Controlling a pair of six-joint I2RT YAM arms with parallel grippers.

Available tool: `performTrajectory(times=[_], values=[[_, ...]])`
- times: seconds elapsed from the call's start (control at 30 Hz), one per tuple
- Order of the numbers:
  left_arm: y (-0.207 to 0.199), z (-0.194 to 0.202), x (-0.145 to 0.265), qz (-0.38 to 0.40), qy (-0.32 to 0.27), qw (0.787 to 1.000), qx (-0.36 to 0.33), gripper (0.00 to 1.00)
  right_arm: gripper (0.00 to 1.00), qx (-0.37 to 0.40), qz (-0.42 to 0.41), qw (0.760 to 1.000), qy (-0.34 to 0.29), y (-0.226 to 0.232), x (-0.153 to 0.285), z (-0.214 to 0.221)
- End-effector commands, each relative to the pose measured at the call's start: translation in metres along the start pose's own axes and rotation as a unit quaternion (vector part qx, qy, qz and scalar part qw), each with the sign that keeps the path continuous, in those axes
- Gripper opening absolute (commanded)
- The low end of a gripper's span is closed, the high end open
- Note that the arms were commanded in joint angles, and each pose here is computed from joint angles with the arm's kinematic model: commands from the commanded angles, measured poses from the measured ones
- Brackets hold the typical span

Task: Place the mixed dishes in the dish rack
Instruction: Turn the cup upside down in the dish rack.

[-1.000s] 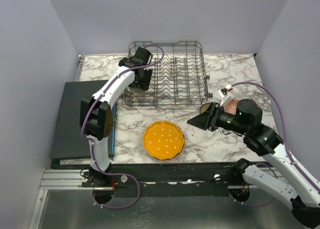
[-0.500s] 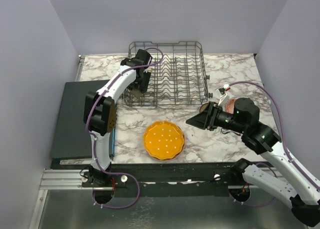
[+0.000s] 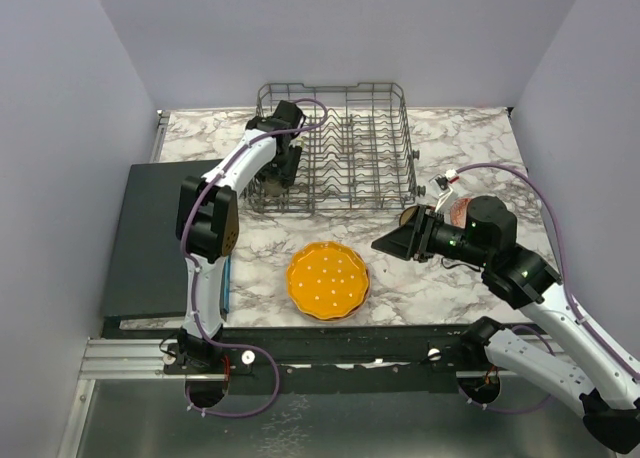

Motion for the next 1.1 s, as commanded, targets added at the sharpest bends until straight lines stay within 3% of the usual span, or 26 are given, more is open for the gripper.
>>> performTrajectory(times=[0.0, 0.5, 0.8, 1.07], values=[[0.006, -0.010, 0.002, -0.015, -0.011, 1.000, 0.000, 0.13, 0.47, 0.005, 0.010, 1.000, 0.013, -0.007, -0.002, 0.004], [0.006, -0.008, -0.014, -0.019, 0.011, 1.000, -0.006, 0.20, 0.47, 0.010, 0.020, 1.000, 0.019, -0.012, -0.008, 0.004], [0.006, -0.009, -0.018, -0.020, 0.014, 1.000, -0.005, 0.42, 0.48, 0.011, 0.023, 0.999, 0.022, -0.015, -0.012, 0.004], [0.006, -0.010, -0.017, -0.019, 0.012, 1.000, -0.003, 0.56, 0.50, 0.013, 0.024, 0.999, 0.023, -0.015, -0.011, 0.004]])
Point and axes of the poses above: each gripper's point midway between its finger pads, its own x axis back along the fingers, its own y axis along the line the jaws close on, z = x × y, the point moved 9 cm from there along x, back along the fingers, and after that the axes turned 12 degrees about -x, right-handed, at the moved point
